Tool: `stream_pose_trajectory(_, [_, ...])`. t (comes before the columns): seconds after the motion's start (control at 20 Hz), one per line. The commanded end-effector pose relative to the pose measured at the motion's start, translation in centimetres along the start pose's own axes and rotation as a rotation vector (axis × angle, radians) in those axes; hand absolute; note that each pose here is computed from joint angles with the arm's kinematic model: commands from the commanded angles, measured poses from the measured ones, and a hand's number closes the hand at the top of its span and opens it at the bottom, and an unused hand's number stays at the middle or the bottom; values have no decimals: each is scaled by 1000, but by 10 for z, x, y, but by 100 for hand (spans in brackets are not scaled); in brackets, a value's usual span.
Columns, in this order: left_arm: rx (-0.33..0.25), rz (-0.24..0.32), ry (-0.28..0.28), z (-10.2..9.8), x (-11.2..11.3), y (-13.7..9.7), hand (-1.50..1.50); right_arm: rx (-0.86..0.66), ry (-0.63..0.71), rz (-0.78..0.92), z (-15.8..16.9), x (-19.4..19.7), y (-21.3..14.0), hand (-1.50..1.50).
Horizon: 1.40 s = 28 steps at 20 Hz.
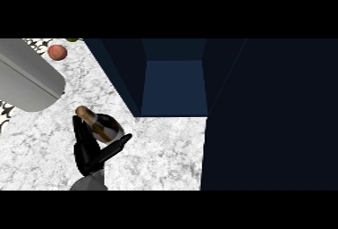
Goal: Pick up the wine, place it into the cabinet and close the cabinet
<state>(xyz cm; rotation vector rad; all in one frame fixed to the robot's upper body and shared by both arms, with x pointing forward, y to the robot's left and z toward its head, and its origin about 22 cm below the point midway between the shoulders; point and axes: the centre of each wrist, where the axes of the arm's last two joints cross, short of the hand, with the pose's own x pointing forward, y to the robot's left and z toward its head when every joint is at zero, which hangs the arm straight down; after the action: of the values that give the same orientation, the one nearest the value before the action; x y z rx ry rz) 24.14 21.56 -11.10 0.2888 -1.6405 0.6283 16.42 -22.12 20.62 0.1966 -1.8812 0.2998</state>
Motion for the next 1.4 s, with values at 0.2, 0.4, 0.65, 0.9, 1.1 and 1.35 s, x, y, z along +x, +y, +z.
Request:
stream_pose_trajectory(0.2, [-42,91,-19,-13,-16,-4,150,18,-65,-43,24,24,7,-150])
stream_pose_trajectory(0.4, [-123,107,0,-18,-13,0,150,43,-77,-30,32,18,-3,-150])
stream_pose_trajectory(0.65, [-198,-2,-41,-19,-11,-14,150,26,-52,-45,15,25,3,-150])
stream_pose_trajectory(0.9, [-316,-128,-83,-14,-16,23,150,16,-64,-29,23,16,-1,-150])
stream_pose_trajectory(1.1, [-563,-85,-1,-23,7,59,150,5,-44,-16,17,4,-3,-150])
stream_pose_trajectory(1.35, [-556,-95,-150,-29,29,72,150,-13,-69,-47,19,21,6,-150])
